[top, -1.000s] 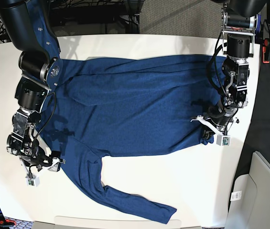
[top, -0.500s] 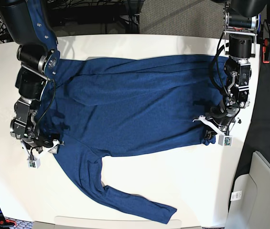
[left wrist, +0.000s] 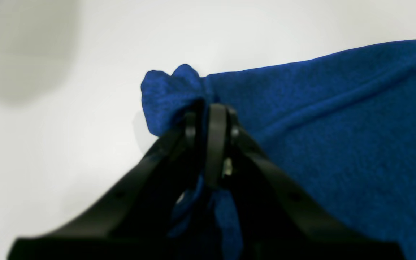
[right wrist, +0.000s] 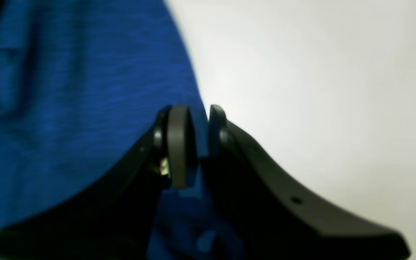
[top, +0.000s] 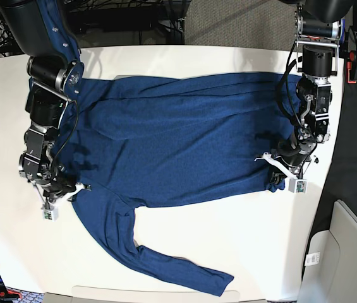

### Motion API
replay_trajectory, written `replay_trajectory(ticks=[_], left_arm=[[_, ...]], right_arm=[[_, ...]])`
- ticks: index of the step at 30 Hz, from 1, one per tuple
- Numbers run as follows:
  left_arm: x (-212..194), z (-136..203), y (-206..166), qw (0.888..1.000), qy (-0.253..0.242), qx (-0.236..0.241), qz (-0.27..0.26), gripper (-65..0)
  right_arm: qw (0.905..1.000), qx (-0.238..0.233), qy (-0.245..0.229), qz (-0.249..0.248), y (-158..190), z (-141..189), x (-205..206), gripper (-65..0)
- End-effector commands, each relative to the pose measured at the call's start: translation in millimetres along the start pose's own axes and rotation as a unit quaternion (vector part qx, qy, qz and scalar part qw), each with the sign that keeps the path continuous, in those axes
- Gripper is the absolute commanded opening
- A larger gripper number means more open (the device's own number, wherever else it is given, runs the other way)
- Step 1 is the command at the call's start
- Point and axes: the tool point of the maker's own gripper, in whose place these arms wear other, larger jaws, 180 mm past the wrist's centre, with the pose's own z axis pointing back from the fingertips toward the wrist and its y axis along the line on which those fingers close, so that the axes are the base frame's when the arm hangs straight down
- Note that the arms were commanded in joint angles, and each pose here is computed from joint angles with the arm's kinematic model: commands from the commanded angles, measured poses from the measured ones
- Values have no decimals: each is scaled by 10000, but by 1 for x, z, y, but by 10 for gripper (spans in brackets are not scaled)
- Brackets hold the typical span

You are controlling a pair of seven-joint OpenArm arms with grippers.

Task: Fold the T-shirt properly
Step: 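Pull the held side edges outward to smooth the shirt body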

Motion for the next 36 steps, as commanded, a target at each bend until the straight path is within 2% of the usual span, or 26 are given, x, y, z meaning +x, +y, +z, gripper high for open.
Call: replay_trajectory(ticks=[1,5,8,14,19,24,28,31,36], left_arm=[[31,1,2,9992,-388,-19,-42,-650],[42,5,-3,9984,-543,-70,-125,-650],[46,9,-8,9978,-623,-120,-176,-650],[48,23,8,9968,-799,72,3,-650],[51,40,15,9950,-988,175,23,-650],[52,58,29,9946,-966,359,95,-650],[52,58,29,9949,-933,368,113,-650],[51,57,26,9953,-908,335,101,-650],[47,53,17,9955,-885,259,199,-650]], right_arm=[[9998,186,-6,55,9,1,9,-565],[9978,628,-210,95,23,6,19,-605],[9950,957,-183,215,30,20,20,-608],[9956,783,-401,322,3,65,26,-611],[9931,966,-626,220,-11,101,25,-612],[9901,1233,-665,74,-14,118,17,-612],[9906,1076,-829,132,-20,116,24,-604],[9920,853,-823,438,-12,106,37,-540],[9912,-21,-398,1265,-2,85,67,-351]])
